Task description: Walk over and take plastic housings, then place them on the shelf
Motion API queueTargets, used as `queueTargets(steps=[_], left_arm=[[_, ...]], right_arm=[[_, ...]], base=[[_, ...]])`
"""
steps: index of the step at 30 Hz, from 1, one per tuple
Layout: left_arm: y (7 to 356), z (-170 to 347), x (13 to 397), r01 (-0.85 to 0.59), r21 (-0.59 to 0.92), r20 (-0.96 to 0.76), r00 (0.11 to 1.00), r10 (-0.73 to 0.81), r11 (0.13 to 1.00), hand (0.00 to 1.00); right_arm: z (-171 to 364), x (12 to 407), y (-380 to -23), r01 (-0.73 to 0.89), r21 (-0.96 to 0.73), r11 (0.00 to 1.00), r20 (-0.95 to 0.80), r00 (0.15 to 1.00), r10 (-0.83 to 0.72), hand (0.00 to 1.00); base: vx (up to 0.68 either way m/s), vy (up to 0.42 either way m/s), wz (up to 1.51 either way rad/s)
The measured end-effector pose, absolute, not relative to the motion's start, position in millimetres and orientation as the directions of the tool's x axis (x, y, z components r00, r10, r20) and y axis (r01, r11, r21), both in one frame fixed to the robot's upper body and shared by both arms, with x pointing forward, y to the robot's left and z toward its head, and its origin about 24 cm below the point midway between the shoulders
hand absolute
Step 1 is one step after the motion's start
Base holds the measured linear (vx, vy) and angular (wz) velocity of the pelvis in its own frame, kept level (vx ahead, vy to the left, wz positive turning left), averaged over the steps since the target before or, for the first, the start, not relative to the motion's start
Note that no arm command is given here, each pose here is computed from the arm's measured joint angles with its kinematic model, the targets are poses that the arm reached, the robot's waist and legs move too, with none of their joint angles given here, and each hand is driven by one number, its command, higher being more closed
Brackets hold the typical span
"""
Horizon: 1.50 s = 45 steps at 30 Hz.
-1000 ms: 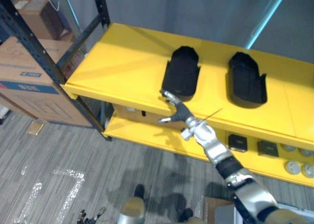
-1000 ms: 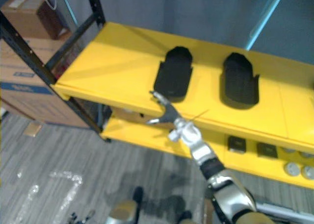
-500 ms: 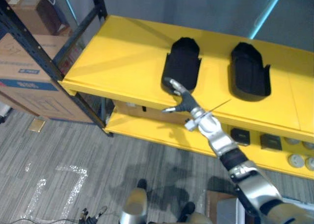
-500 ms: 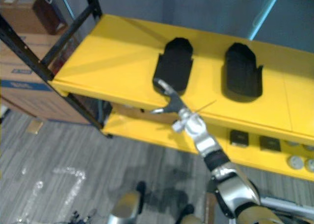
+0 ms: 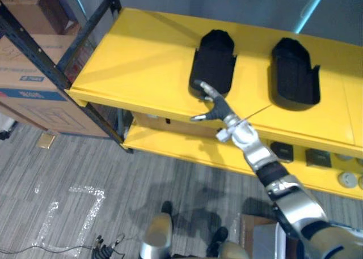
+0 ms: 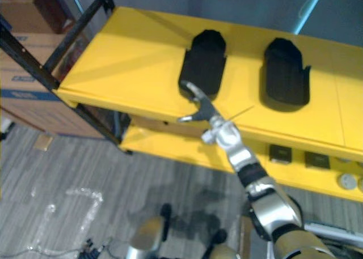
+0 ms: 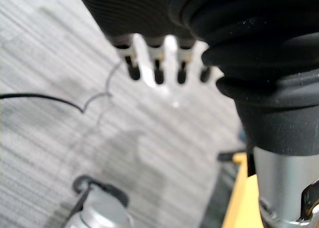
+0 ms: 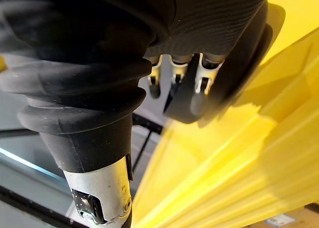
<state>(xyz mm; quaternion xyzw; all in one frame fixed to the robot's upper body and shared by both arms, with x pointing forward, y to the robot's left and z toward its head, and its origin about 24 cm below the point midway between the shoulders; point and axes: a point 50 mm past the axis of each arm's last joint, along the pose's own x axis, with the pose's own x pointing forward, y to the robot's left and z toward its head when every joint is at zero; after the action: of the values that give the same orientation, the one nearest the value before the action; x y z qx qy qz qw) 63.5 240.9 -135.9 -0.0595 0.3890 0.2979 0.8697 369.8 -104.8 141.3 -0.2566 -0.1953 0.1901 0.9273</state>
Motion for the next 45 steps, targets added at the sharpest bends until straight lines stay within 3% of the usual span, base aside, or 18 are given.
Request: queueTargets(steps=[20,25,27,30,34,38,42,45], left_arm=[[242.9,-133.1,77.0,-0.549,0.106,-0.694,0.556,0.457,0.829,0.00],[244.4,-132.8,77.3,-0.552,0.107,-0.692,0.556,0.461,0.827,0.00],[246.0,-132.5,76.6,-0.558,0.112,-0.690,0.552,0.468,0.822,0.00],[245.9,-132.6,76.8,-0.560,0.114,-0.689,0.550,0.471,0.821,0.00],[245.6,-130.8,83.6,-0.574,0.109,-0.670,0.561,0.487,0.811,0.00],[240.3,-131.9,87.8,-0.605,0.094,-0.665,0.553,0.502,0.790,0.00],[231.3,-135.7,84.7,-0.612,0.101,-0.680,0.533,0.504,0.784,0.00],[224.3,-137.7,83.3,-0.596,0.104,-0.690,0.534,0.490,0.796,0.00]], right_arm=[[157.4,377.6,-104.1,-0.113,-0.641,0.759,0.347,0.839,0.418,0.00],[174.1,364.9,-87.8,-0.095,-0.606,0.790,0.458,0.771,0.443,0.00],[181.7,341.3,-73.1,-0.131,-0.551,0.824,0.542,0.694,0.473,0.00],[177.3,318.0,-69.4,-0.201,-0.468,0.860,0.572,0.673,0.469,0.00],[164.3,283.4,-97.7,-0.271,-0.266,0.925,0.588,0.715,0.379,0.00],[136.3,250.2,-136.6,-0.225,-0.127,0.966,0.528,0.809,0.258,0.00],[96.9,223.7,-180.8,-0.022,0.060,0.998,0.387,0.922,-0.003,0.00],[61.9,207.3,-210.3,0.232,0.165,0.959,0.232,0.935,-0.266,0.00]], base=[[0.00,0.000,0.00],[0.02,-0.021,-0.18],[0.09,-0.028,-0.39],[0.14,-0.029,-0.38],[0.07,0.004,-0.48],[0.00,0.020,-0.40],[-0.05,-0.001,-0.26],[-0.09,-0.018,-0.16]])
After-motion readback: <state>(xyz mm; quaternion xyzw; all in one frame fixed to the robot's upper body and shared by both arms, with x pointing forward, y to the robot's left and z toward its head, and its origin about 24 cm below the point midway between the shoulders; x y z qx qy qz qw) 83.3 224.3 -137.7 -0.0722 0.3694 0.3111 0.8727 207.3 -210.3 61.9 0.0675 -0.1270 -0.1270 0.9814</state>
